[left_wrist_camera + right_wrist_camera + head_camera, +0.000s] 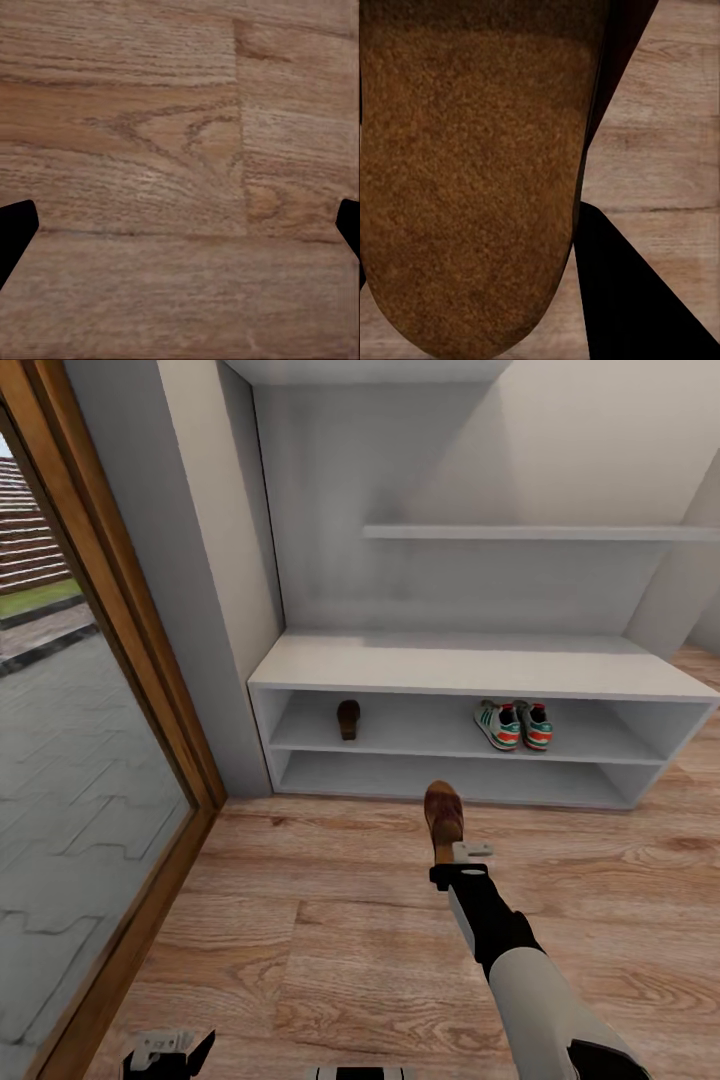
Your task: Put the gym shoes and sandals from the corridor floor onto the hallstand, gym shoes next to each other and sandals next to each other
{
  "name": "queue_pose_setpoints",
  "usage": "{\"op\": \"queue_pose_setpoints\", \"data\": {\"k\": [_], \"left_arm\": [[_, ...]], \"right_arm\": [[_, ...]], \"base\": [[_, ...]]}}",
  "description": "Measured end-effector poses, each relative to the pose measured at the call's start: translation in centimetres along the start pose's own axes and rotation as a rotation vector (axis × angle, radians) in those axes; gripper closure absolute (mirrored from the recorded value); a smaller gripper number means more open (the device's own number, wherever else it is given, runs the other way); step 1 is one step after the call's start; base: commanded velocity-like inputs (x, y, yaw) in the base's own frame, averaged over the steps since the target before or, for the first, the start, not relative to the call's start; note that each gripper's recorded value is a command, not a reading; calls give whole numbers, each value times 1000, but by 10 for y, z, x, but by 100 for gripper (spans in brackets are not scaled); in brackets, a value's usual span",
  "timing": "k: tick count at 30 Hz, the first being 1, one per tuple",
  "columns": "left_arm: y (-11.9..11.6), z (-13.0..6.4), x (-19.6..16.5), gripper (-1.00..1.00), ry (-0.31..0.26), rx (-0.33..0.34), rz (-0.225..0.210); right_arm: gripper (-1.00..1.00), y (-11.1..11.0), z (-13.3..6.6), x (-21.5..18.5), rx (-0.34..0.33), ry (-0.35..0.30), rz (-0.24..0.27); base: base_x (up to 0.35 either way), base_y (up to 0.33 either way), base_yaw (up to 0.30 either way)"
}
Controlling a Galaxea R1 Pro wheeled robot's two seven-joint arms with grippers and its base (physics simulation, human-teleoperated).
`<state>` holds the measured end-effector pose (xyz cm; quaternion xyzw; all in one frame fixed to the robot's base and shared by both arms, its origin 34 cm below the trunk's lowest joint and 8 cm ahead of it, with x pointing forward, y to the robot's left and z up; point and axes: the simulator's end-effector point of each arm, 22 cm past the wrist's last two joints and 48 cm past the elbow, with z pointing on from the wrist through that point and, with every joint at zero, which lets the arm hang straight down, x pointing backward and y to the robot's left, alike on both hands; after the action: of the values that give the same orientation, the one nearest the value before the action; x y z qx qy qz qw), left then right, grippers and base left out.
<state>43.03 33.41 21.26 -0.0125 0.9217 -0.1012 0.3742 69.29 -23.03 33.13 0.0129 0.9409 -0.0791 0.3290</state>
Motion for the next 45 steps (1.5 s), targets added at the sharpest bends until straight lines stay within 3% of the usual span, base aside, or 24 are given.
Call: {"op": "queue_pose_setpoints", "data": {"k": [5, 19, 34, 35, 37, 45], "left_arm": [[-8, -1, 5, -100, 3, 27, -13], [-5, 2, 10, -100, 4, -40, -32], [9, 1, 14, -100, 28, -108, -2], [10, 1, 16, -100, 38, -110, 18], [8, 1, 18, -100, 42, -106, 26], [4, 2, 19, -100, 47, -97, 34]], "right_arm": [[100, 1, 0, 1, -3, 2, -3], [100, 10, 3, 23, -15, 50, -31], [100, -2, -3, -39, 33, 5, -42], [100, -3, -11, -63, 73, -14, -110], [100, -2, -16, -75, 79, -25, -139], [100, -3, -27, -96, 91, -42, -157]], "base": [[0, 0, 0], [0, 0, 0], [0, 0, 0], [0, 0, 0], [0, 0, 0], [0, 0, 0]]}}
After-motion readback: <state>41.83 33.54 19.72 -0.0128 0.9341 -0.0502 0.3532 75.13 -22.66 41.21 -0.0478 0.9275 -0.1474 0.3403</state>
